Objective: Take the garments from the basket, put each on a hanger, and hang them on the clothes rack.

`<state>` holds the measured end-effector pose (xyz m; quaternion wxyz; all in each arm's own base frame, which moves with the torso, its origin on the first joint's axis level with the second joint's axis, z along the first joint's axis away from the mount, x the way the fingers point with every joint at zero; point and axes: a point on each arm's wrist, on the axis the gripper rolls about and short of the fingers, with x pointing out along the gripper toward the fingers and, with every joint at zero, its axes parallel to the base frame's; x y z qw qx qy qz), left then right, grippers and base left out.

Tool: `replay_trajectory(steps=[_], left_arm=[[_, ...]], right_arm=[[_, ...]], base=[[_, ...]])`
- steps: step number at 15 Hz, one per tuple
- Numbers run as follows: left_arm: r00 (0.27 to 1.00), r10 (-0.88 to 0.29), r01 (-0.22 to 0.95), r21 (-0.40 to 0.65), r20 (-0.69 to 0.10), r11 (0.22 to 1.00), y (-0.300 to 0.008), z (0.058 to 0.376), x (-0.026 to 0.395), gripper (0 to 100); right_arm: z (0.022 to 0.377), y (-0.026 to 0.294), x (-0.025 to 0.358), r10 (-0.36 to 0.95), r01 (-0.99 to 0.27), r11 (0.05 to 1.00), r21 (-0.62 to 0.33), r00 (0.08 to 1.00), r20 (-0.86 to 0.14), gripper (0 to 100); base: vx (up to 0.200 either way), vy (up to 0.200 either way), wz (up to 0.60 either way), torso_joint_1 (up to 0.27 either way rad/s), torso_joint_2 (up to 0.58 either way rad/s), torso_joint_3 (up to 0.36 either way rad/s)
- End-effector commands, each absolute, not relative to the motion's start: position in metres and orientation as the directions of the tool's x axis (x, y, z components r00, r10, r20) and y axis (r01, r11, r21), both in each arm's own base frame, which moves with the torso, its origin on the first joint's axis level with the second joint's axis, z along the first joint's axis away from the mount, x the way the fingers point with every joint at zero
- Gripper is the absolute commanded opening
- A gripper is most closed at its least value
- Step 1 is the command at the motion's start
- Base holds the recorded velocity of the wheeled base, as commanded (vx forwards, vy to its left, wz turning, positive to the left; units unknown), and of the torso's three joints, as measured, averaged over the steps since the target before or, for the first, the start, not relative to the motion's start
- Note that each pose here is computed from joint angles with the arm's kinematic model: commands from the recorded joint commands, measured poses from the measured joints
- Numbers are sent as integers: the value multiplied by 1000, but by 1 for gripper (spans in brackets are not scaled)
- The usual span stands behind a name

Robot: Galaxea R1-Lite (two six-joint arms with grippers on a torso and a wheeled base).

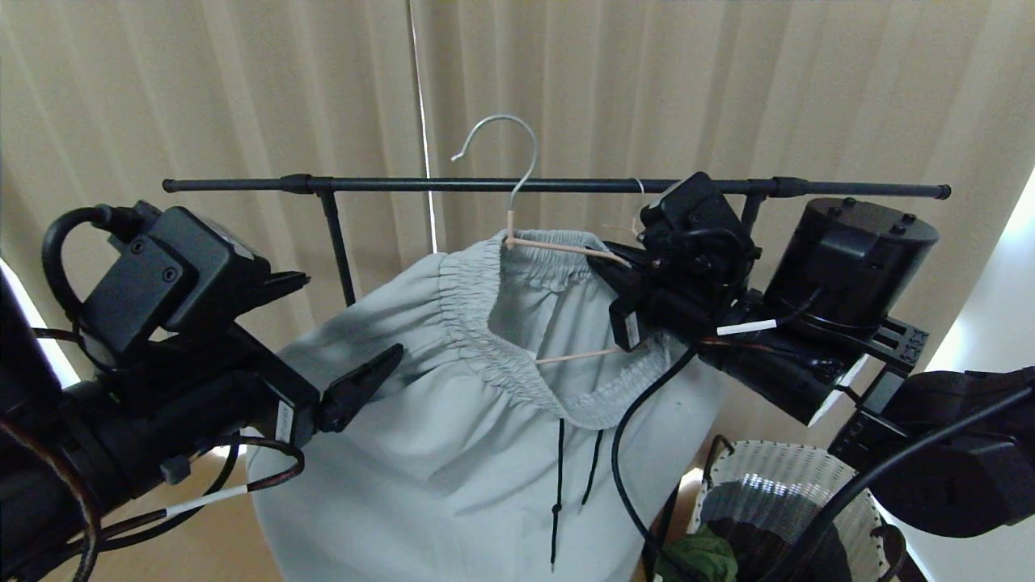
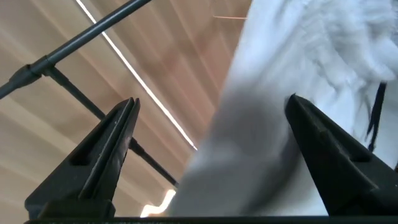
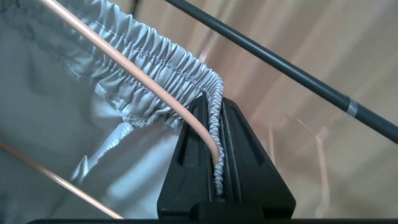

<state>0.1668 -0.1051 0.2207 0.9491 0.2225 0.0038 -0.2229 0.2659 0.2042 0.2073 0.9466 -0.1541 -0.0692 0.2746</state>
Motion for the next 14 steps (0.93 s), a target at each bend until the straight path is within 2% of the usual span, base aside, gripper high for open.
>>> replay_trajectory(steps=[1, 4, 6, 11, 14], left_arm=[[902, -422, 420, 420, -93, 805, -100, 222, 159, 100], [900, -423, 426, 421, -105, 801, -98, 217, 155, 100], [898, -418, 435, 426, -139, 793, -98, 207, 155, 100], [889, -407, 457, 432, -208, 778, -95, 188, 152, 100], [898, -354, 436, 433, -260, 789, -87, 176, 158, 100]], right_arm=[[211, 185, 263, 505, -463, 823, -329, 861, 50, 0], [219, 165, 264, 456, -411, 850, -330, 887, 72, 0], [224, 152, 261, 430, -381, 865, -327, 899, 89, 0], [237, 140, 246, 420, -362, 875, -322, 898, 133, 0], [241, 137, 239, 422, -361, 877, -318, 894, 149, 0]], base=[[0, 0, 0, 0, 0, 0], [0, 0, 0, 0, 0, 0], [0, 0, 0, 0, 0, 0], [0, 0, 0, 0, 0, 0], [0, 0, 0, 0, 0, 0]])
